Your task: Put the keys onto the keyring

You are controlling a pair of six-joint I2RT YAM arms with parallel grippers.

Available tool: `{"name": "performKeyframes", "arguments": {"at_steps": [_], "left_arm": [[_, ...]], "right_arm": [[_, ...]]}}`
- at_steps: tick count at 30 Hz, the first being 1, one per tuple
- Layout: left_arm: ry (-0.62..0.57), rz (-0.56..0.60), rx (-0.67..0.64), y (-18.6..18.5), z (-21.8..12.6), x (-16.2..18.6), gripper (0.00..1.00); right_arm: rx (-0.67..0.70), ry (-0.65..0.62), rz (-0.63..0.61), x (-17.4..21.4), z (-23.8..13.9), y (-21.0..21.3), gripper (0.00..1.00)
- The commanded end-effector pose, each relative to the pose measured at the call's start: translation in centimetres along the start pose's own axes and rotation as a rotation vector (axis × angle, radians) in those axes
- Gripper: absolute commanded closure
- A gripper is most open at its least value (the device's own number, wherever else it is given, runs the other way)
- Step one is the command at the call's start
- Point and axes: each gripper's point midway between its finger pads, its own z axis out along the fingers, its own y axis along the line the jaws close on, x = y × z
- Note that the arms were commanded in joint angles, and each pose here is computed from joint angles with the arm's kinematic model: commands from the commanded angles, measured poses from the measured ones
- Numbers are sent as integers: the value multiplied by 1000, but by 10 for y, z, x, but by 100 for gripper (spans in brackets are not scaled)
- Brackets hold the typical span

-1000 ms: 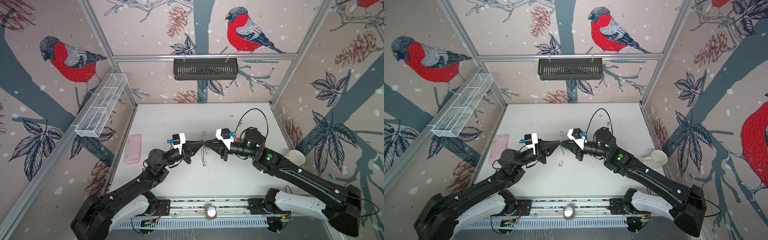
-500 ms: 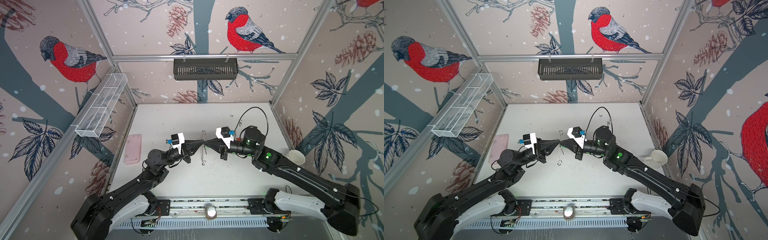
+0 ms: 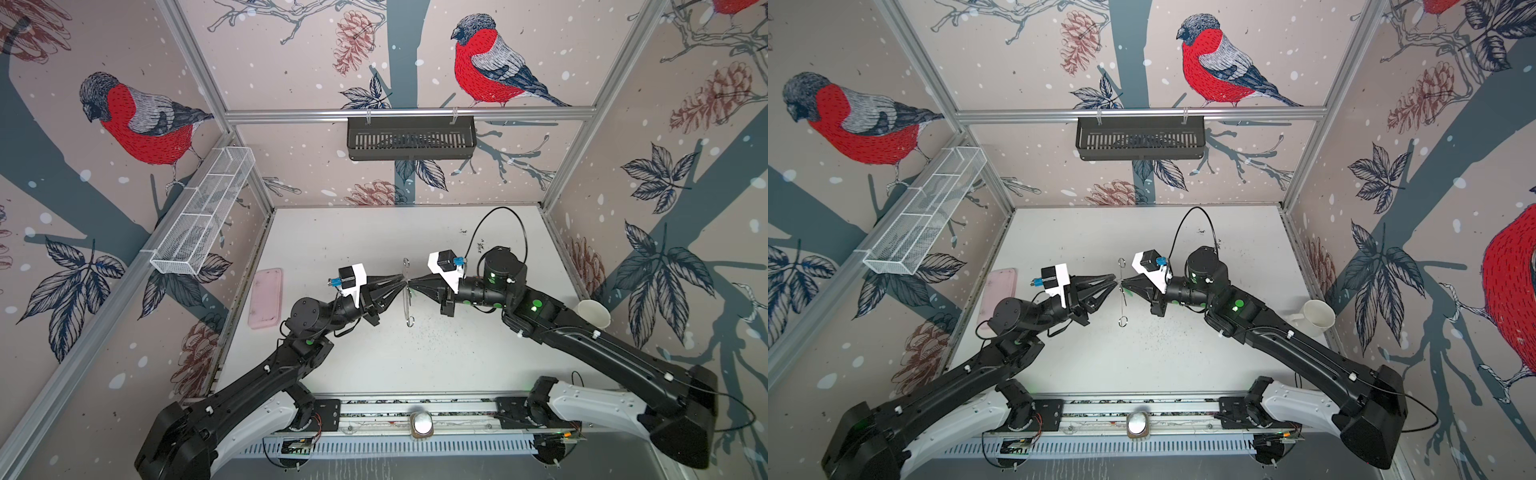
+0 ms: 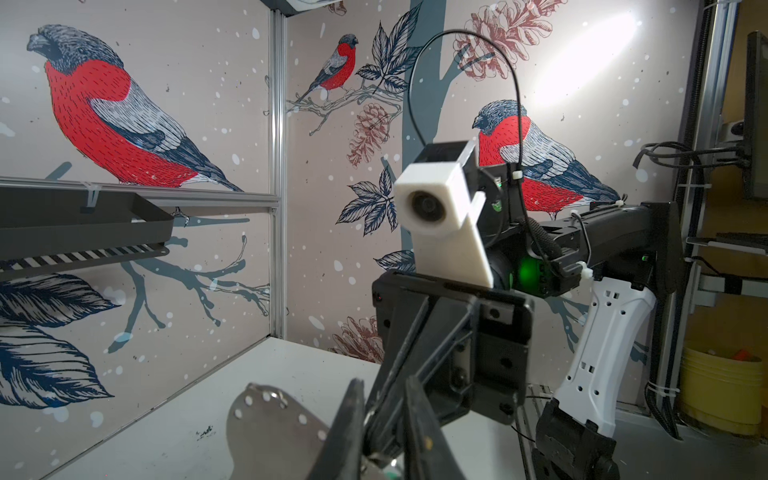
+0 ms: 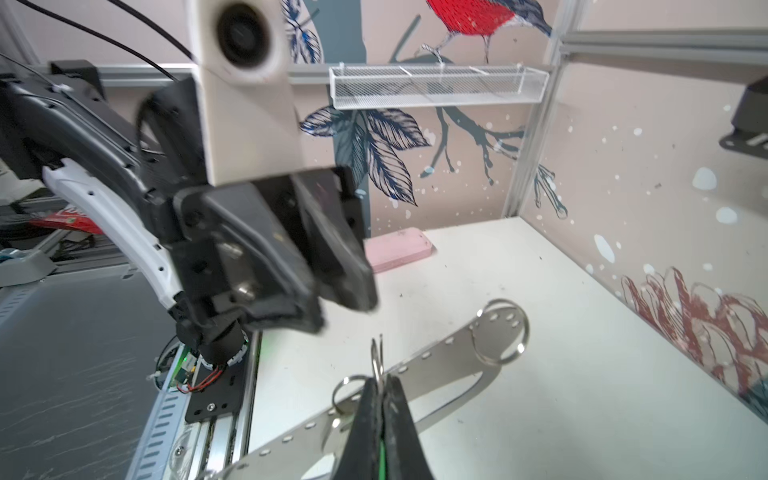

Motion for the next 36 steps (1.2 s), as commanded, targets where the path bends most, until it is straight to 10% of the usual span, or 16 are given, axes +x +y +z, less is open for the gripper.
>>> {"name": "performKeyframes", "arguments": {"at_steps": [1,23,36], "left_arm": [[27,32,-70,8,-5,0,75],[363,106,-187,34,0,22,79],[461,162,-56,27,17,36,70]], "right_arm": [[8,47,-12,7,-2,-5,100],[58,566,2,26,-2,-39,100],[41,586,-31,13,-1,-41,100]]}}
